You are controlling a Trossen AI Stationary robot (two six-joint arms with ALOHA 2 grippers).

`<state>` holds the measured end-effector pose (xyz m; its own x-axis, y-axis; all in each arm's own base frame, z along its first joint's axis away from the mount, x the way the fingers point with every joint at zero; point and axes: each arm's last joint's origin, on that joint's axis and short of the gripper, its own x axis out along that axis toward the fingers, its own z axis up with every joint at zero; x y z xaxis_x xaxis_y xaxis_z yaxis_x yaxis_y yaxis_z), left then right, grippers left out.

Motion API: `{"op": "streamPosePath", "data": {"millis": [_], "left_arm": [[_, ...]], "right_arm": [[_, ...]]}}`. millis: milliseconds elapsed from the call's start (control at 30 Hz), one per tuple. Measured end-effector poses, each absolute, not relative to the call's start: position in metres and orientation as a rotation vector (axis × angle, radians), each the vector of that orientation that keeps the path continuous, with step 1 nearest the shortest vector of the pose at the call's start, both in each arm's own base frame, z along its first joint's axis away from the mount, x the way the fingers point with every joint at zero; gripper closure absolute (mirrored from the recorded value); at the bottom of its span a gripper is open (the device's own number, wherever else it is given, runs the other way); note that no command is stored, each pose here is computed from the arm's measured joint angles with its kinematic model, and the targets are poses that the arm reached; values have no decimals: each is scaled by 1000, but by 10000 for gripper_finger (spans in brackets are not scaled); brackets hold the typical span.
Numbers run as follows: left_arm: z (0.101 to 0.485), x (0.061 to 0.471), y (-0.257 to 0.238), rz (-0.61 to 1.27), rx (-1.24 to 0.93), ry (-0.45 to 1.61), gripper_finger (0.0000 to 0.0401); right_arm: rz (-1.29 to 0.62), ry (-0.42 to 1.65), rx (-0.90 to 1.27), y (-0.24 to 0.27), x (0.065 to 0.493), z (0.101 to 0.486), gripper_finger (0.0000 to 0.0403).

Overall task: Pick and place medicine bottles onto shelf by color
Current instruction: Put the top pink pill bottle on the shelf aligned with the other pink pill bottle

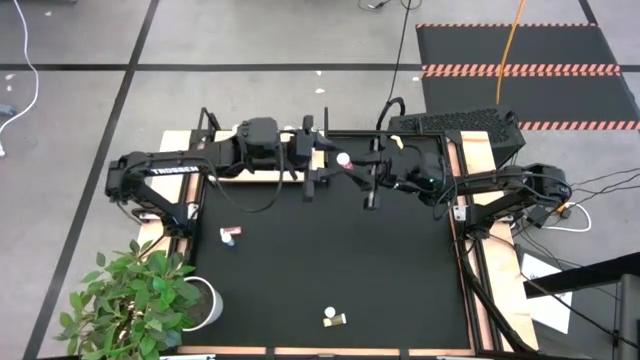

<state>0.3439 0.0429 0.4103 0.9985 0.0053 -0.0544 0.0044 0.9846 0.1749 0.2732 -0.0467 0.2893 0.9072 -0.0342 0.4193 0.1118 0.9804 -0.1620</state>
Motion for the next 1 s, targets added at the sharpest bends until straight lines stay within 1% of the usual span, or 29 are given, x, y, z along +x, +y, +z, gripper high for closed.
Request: {"op": "streamPosePath", "data": {"millis": [133, 333, 467, 633, 800, 900, 1000], "left_arm": [[403, 352, 46, 6, 147, 53, 202], [404, 351, 47, 11, 135, 51, 240], [406, 349, 51, 22, 111, 51, 258], [407, 347, 57, 40, 87, 48, 267], [407, 347, 59, 39, 85, 48, 269], [407, 346, 61, 45, 87, 48, 269], [406, 345, 67, 68, 85, 54, 269]], "right_arm": [[-81, -430, -186, -48, 273, 290, 303], [-82, -438, -187, -48, 272, 290, 303], [-84, -437, -187, -49, 272, 290, 303], [-98, -435, -189, -53, 272, 290, 303], [-110, -440, -191, -56, 271, 291, 303], [-116, -439, -161, -57, 271, 291, 300], [-178, -413, -103, -60, 271, 288, 288]]}}
